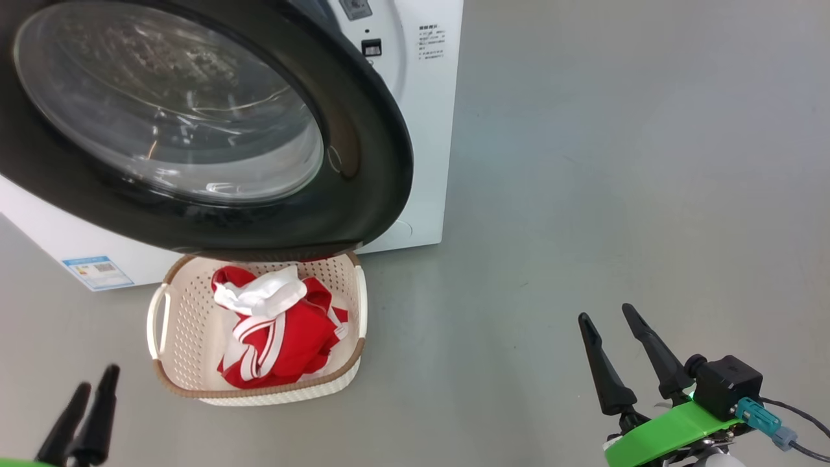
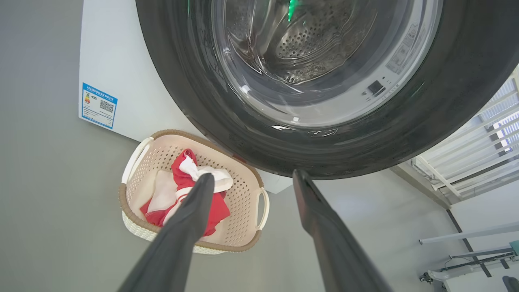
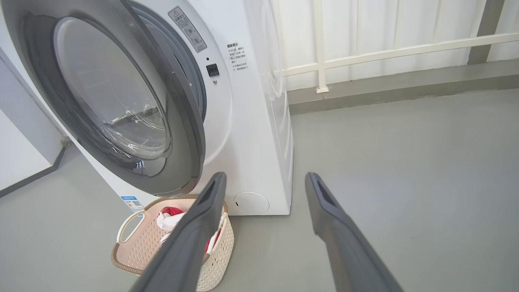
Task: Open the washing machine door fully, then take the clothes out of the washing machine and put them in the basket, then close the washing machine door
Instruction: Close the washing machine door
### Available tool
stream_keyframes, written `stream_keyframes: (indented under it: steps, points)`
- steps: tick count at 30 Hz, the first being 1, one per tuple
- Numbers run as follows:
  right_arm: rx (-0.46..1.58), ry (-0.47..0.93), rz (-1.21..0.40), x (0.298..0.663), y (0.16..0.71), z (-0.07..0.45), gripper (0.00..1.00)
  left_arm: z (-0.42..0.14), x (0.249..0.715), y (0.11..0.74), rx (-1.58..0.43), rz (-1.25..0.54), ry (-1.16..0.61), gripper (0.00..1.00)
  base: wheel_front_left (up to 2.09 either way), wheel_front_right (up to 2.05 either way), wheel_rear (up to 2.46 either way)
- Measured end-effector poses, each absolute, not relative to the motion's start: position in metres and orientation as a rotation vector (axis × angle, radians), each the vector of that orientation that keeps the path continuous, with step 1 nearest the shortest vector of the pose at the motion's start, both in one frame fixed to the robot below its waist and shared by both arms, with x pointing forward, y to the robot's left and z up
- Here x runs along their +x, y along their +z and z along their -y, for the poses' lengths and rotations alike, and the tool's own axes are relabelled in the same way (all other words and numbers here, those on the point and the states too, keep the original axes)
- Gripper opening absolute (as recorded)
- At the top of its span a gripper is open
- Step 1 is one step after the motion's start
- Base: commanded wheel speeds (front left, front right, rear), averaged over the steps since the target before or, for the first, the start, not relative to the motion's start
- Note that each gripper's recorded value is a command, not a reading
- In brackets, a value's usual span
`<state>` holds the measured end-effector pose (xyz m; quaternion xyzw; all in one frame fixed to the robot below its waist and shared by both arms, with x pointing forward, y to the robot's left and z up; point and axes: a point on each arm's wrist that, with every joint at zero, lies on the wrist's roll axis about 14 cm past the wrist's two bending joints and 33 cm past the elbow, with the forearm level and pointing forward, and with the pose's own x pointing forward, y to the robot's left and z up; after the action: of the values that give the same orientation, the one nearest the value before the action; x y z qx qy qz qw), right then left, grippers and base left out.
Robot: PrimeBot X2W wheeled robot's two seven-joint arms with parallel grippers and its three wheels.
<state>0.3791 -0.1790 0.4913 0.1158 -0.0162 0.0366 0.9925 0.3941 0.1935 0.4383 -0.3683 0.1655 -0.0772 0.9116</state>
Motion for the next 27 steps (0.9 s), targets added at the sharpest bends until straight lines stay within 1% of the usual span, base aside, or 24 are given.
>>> stream_keyframes:
  steps: [4, 11, 17, 27]
  points:
    - [0.228, 0.066, 0.043, 0.376, 0.495, 0.183, 1.0, -0.193, 0.384, 0.426, -0.688, -0.359, -0.158, 1.0, 0.0, 0.0, 0.0]
    - [0.225, 0.044, 0.061, 0.375, 0.5, 0.191, 1.0, -0.207, 0.394, 0.434, -0.582, -0.261, -0.115, 1.0, 0.0, 0.0, 0.0]
    - [0.216, 0.039, 0.057, 0.368, 0.499, 0.194, 1.0, -0.206, 0.385, 0.437, -0.531, -0.217, -0.096, 1.0, 0.0, 0.0, 0.0]
    - [0.211, 0.039, 0.065, 0.367, 0.502, 0.196, 1.0, -0.212, 0.386, 0.457, -0.426, -0.106, -0.065, 1.0, 0.0, 0.0, 0.0]
